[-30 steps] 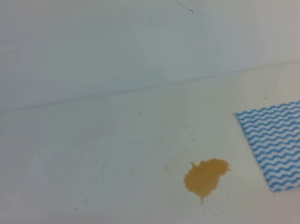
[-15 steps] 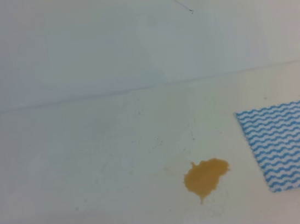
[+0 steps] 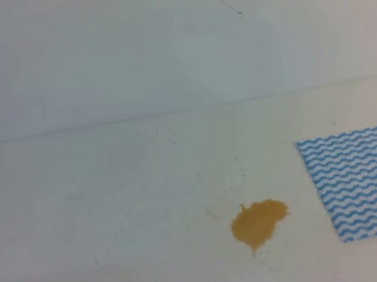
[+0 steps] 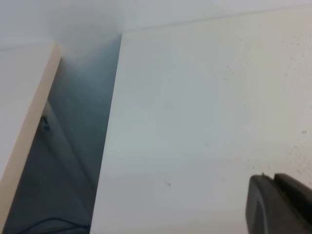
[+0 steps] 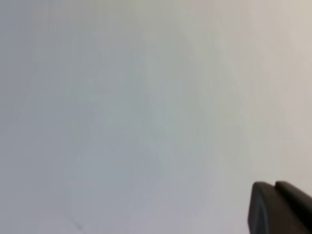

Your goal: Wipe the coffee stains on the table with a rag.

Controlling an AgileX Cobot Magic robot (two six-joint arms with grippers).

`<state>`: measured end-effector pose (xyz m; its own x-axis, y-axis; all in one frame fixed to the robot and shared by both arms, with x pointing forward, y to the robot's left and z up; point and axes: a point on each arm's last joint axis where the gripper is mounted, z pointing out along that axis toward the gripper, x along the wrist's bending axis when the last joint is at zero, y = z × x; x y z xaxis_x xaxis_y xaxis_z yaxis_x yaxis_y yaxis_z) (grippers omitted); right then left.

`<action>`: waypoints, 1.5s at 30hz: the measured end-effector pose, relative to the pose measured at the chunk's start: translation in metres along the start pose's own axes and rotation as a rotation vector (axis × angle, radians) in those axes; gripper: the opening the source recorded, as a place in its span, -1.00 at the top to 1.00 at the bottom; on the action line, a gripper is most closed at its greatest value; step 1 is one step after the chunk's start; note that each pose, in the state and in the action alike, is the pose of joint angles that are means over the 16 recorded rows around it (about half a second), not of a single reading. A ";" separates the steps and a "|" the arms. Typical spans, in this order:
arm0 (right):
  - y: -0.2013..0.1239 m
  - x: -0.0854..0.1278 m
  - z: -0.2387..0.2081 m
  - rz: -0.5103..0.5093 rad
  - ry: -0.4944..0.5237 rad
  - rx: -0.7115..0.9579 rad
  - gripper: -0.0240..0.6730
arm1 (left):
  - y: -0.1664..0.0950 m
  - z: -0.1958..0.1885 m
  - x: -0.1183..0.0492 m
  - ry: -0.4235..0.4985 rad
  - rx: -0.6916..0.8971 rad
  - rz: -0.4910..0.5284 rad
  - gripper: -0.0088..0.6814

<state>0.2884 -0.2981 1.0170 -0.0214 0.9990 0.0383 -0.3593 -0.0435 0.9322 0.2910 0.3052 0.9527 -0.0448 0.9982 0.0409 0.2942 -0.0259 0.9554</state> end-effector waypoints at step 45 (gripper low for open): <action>-0.096 0.004 0.251 -0.119 0.133 1.237 0.94 | -0.003 0.001 0.000 0.000 -0.003 0.002 0.98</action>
<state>0.5569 -0.2881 1.0185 -0.1691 0.9849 -0.0385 0.7503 0.1539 0.6429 0.2908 0.3051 0.9495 -0.0440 0.9981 0.0423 0.2913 -0.0277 0.9562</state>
